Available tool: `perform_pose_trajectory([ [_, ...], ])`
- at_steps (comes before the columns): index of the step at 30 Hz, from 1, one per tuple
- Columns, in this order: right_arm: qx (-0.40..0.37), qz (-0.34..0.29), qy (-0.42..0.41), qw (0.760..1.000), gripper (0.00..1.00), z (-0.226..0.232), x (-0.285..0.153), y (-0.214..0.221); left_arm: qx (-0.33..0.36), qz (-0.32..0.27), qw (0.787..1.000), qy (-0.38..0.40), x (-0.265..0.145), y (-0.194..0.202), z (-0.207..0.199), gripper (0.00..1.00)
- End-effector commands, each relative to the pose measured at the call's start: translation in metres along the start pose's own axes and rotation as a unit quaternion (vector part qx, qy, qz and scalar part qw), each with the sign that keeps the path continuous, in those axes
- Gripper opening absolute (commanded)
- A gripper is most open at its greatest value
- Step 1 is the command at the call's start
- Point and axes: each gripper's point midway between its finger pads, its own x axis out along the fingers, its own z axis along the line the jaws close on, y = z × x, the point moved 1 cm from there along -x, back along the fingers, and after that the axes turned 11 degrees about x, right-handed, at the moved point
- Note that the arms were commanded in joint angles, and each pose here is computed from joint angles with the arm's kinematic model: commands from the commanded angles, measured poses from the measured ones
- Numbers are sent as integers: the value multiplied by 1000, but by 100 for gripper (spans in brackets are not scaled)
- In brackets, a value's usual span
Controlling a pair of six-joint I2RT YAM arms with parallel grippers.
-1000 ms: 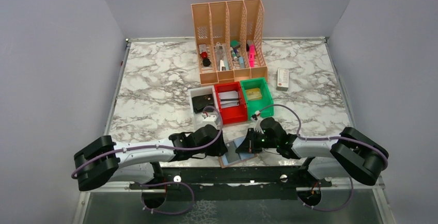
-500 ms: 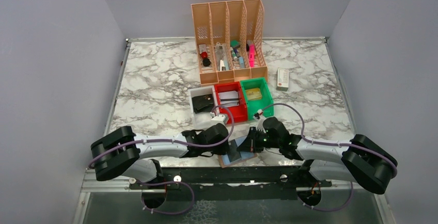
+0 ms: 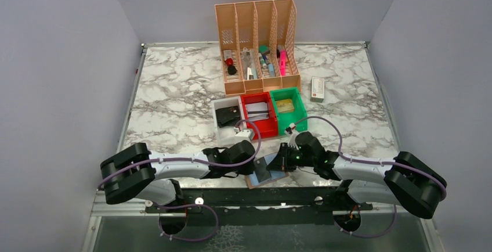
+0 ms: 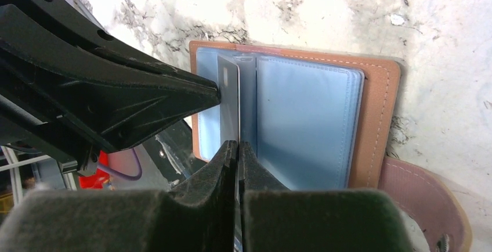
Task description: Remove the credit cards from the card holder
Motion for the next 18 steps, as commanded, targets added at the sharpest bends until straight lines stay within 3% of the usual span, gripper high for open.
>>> perform_pose_trajectory([
  [1, -1, 0, -24, 1000, 12, 9, -1, -1, 22, 60, 997, -41, -4, 37, 26, 5],
  [7, 6, 4, -26, 1000, 21, 7, 1, 1, 24, 60, 997, -41, -4, 38, 26, 3],
  [18, 18, -14, -25, 999, 24, 6, -3, -3, 24, 59, 997, -42, -7, 40, 29, 1],
])
